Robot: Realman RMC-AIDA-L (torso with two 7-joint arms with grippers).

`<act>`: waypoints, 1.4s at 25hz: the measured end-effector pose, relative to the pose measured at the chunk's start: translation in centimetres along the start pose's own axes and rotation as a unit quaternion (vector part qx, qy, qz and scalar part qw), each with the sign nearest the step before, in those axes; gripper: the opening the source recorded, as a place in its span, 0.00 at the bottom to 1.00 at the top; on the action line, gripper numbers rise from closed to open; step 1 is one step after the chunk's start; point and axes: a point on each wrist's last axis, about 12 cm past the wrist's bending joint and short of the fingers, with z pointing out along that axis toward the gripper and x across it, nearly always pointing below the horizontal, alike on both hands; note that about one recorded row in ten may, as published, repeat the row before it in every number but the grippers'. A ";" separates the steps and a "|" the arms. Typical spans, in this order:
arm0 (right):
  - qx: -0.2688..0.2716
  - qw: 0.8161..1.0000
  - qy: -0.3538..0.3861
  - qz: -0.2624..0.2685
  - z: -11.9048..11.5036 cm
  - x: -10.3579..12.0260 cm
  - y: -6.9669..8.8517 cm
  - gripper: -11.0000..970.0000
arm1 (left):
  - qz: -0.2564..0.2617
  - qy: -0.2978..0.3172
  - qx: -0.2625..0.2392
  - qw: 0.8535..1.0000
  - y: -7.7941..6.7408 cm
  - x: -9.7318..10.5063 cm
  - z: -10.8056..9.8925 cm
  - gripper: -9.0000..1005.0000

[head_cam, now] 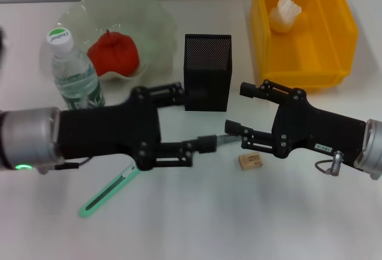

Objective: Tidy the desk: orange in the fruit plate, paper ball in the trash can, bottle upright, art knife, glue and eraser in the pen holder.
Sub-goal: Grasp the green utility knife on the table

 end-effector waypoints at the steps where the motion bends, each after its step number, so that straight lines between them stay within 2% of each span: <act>1: 0.000 1.000 0.000 0.000 0.0 0.0 0.0 0.79 | -0.007 0.009 -0.003 1.000 0.2 0.3 0.2 0.76; 5: 0.001 1.000 -0.002 0.003 -0.5 0.2 0.3 0.79 | -0.021 0.018 -0.012 1.000 0.4 1.2 0.6 0.76; 11: 0.013 1.000 -0.012 0.008 -1.7 0.1 0.4 0.79 | -0.021 0.026 -0.025 0.999 0.7 1.4 0.6 0.76; 17: 0.013 0.999 -0.024 0.020 -3.6 -1.1 -0.4 0.79 | -0.020 0.027 -0.034 0.999 0.7 1.6 0.5 0.76; 23: -0.006 1.000 0.007 0.022 -7.1 -5.0 -1.4 0.79 | -0.023 0.024 -0.044 0.999 0.4 1.9 0.0 0.76; 24: -0.008 1.000 0.013 0.018 -7.7 -5.9 -1.5 0.79 | -0.023 0.024 -0.044 0.999 0.4 1.9 0.0 0.76; 25: -0.012 0.999 0.034 0.011 -8.9 -7.8 -1.5 0.79 | -0.024 0.023 -0.046 0.998 0.3 2.0 -0.1 0.76; 26: -0.012 0.999 0.034 0.011 -8.9 -7.8 -1.5 0.79 | -0.024 0.023 -0.046 0.998 0.3 2.0 -0.1 0.76; 28: -0.015 0.998 0.055 0.015 -9.8 -9.3 -1.4 0.79 | -0.025 0.023 -0.048 0.998 0.3 2.1 -0.2 0.76; 30: -0.016 0.996 0.086 0.016 -10.8 -11.9 -1.3 0.79 | -0.025 0.022 -0.050 0.998 0.3 2.1 -0.2 0.76; 31: -0.016 0.996 0.086 0.016 -10.8 -11.9 -1.3 0.79 | -0.025 0.023 -0.054 0.998 0.4 2.1 -0.3 0.76; 35: -0.001 0.993 0.115 0.025 -11.4 -14.2 -1.4 0.79 | -0.026 0.026 -0.060 0.998 0.5 2.2 -0.3 0.76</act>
